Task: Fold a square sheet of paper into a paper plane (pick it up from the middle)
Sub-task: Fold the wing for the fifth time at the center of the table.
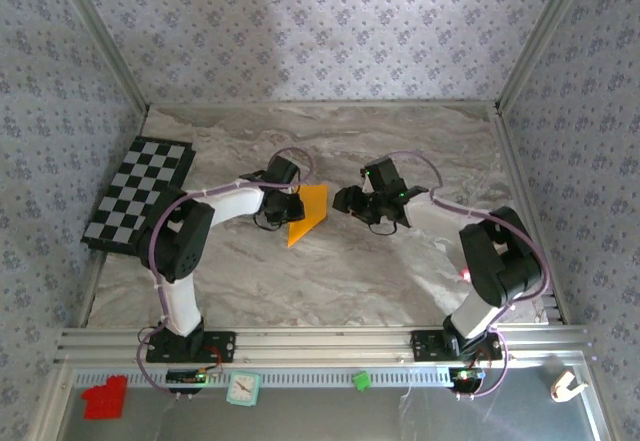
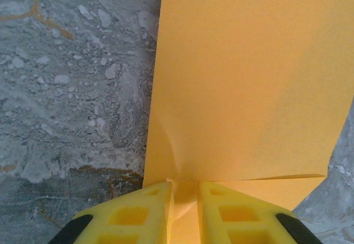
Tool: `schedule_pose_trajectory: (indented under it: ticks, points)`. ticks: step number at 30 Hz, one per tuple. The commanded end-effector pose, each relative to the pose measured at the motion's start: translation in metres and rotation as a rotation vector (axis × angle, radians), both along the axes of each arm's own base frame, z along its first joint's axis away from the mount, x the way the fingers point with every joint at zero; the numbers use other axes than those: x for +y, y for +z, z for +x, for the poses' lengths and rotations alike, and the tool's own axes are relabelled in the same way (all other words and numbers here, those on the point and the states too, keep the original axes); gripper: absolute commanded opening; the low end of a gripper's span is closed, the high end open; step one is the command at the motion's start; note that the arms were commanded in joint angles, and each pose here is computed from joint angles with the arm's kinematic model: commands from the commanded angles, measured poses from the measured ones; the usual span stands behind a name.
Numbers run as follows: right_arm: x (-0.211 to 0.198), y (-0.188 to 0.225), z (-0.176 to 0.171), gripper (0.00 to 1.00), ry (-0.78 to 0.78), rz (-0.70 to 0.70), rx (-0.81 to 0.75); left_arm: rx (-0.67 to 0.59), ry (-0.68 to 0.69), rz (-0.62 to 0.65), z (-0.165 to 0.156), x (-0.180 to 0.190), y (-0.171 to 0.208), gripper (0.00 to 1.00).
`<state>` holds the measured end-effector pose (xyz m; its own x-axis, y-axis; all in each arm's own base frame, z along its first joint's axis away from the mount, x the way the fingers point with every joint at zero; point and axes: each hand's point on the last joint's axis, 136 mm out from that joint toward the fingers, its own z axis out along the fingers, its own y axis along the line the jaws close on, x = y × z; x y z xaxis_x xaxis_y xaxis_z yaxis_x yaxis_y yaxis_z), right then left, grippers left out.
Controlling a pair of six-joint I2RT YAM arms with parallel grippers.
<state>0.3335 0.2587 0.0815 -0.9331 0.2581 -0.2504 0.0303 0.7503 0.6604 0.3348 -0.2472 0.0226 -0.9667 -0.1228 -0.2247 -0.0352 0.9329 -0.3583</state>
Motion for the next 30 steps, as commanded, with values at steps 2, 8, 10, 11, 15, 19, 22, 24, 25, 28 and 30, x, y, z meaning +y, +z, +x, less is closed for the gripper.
schedule_pose_trajectory:
  ticks: [2, 8, 10, 11, 15, 19, 22, 24, 25, 28, 30]
  points:
    - [0.023, -0.008, 0.001, 0.50, -0.042, 0.066, 0.090, 0.086, -0.004, 0.026, -0.021, 0.011, -0.019, 0.19]
    - [0.038, -0.027, 0.004, 0.43, -0.062, 0.084, 0.159, 0.095, 0.008, 0.028, -0.023, 0.014, -0.022, 0.17]
    - [0.042, -0.030, 0.005, 0.42, -0.060, 0.085, 0.167, 0.097, 0.009, 0.029, -0.023, 0.015, -0.023, 0.17]
    - [0.044, -0.031, 0.006, 0.41, -0.060, 0.085, 0.168, 0.098, 0.010, 0.028, -0.024, 0.016, -0.023, 0.17]
    - [0.050, -0.036, 0.009, 0.38, -0.051, 0.090, 0.187, 0.100, 0.008, 0.030, -0.024, 0.016, -0.024, 0.17]
    - [0.053, -0.044, 0.009, 0.36, -0.049, 0.077, 0.214, 0.102, 0.012, 0.032, -0.025, 0.017, -0.025, 0.16]
    - [0.053, -0.047, 0.008, 0.36, -0.050, 0.061, 0.225, 0.103, 0.011, 0.031, -0.025, 0.017, -0.025, 0.16]
    - [0.054, -0.048, 0.006, 0.36, -0.044, 0.064, 0.227, 0.104, 0.011, 0.031, -0.025, 0.017, -0.026, 0.16]
    - [0.056, -0.048, 0.006, 0.36, -0.035, 0.071, 0.230, 0.104, 0.010, 0.030, -0.025, 0.016, -0.026, 0.16]
    - [0.065, -0.046, 0.005, 0.35, -0.005, 0.113, 0.240, 0.103, 0.011, 0.031, -0.025, 0.017, -0.025, 0.16]
    - [0.071, -0.043, 0.006, 0.33, 0.012, 0.149, 0.236, 0.102, 0.011, 0.030, -0.025, 0.017, -0.024, 0.16]
